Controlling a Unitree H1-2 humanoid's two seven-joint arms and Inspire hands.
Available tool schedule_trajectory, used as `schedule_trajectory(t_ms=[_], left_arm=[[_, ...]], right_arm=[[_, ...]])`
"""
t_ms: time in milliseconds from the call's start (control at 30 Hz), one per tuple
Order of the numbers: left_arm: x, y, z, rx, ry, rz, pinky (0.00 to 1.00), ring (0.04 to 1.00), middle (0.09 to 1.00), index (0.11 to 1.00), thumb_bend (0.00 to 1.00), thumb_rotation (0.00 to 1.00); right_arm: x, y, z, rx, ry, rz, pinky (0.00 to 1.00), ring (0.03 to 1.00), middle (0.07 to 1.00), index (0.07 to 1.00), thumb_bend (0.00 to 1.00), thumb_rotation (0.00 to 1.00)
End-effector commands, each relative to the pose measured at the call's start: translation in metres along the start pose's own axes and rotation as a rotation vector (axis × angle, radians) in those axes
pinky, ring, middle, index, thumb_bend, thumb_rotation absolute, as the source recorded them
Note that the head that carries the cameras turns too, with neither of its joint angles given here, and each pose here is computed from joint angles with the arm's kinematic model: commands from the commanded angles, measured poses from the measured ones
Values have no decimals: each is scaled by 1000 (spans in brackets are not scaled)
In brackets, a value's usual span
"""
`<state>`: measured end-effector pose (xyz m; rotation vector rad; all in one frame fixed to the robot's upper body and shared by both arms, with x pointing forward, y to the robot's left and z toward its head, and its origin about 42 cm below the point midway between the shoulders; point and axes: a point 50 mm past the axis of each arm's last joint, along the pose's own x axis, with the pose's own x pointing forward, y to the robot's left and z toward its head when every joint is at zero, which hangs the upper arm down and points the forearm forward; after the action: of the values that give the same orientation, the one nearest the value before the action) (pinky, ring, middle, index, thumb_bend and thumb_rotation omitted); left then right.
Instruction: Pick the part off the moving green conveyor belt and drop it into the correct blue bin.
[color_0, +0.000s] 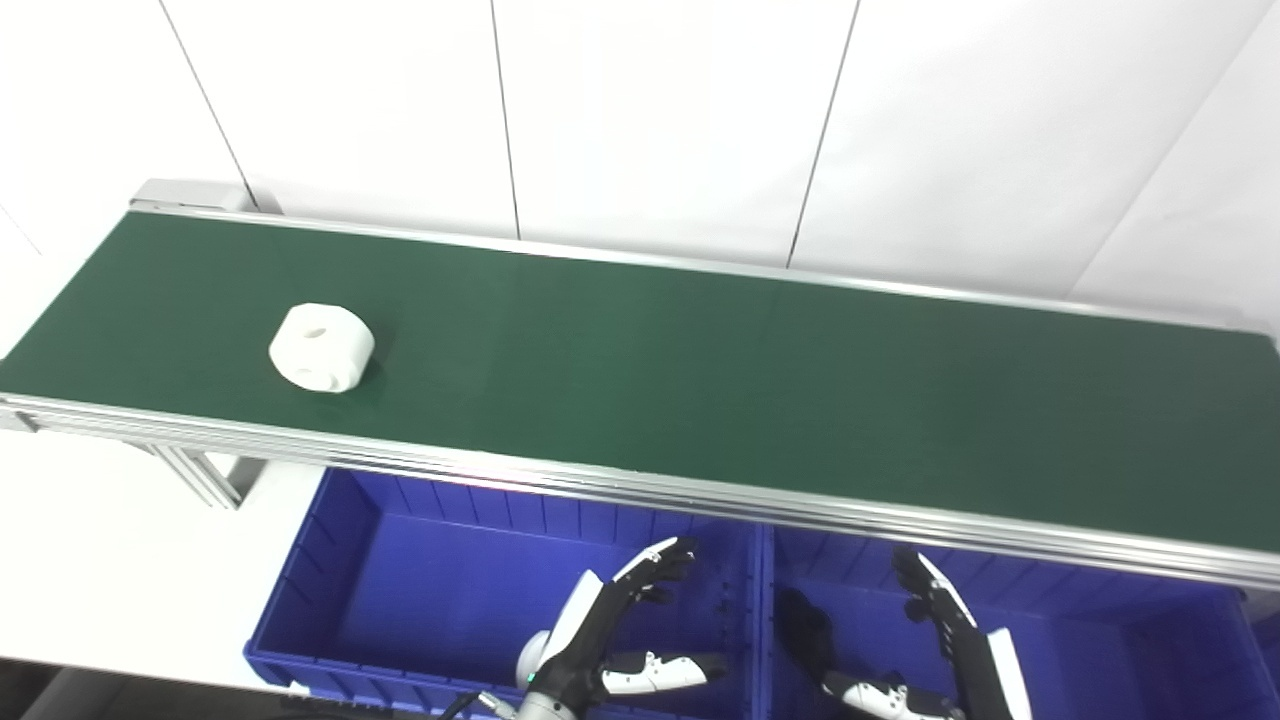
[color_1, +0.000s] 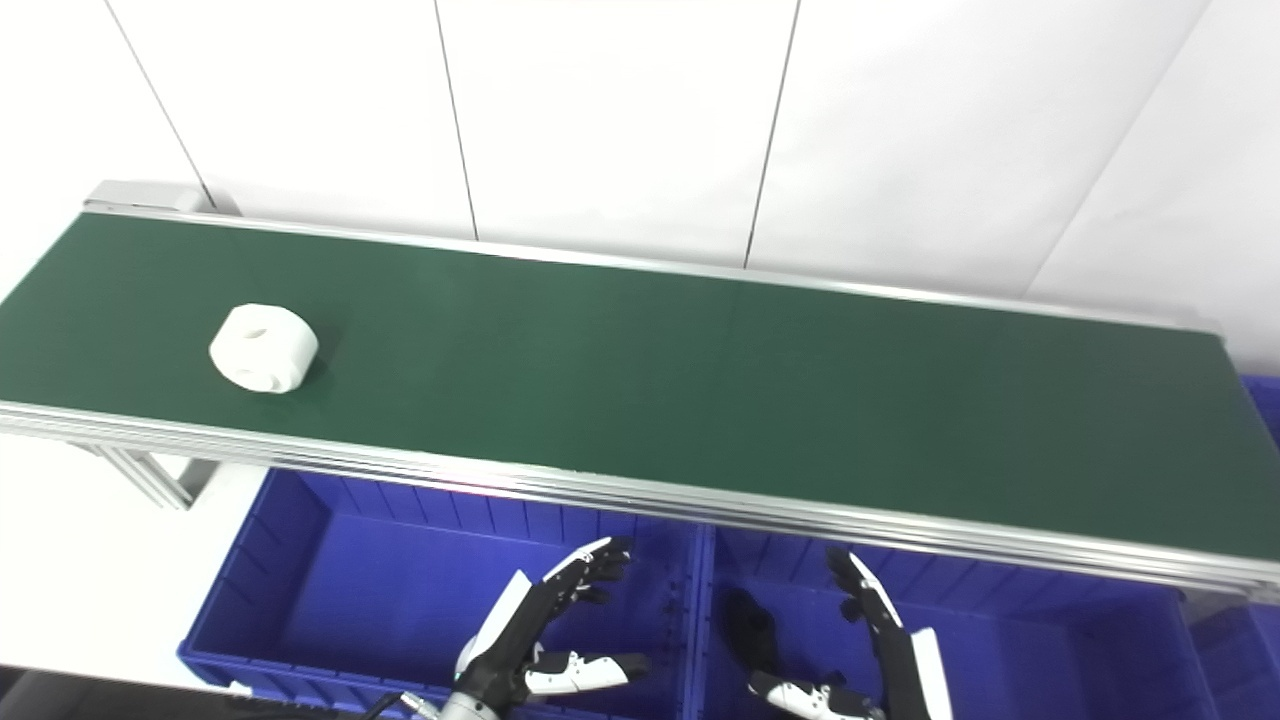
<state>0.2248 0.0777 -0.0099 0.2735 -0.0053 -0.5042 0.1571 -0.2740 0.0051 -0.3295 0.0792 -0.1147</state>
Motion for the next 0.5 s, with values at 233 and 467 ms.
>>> schedule_trajectory(t_ms=[233,467], left_arm=[[12,-1,9,-2,-65,13,729,825,863,864,717,495],[10,0,8,-3,-65,20,732,827,864,862,717,479]], right_arm=[[3,-7,0,11,-52,-15,875,880,874,873,801,87],[3,-4,-5,6,-36,-18,854,874,871,876,800,111]])
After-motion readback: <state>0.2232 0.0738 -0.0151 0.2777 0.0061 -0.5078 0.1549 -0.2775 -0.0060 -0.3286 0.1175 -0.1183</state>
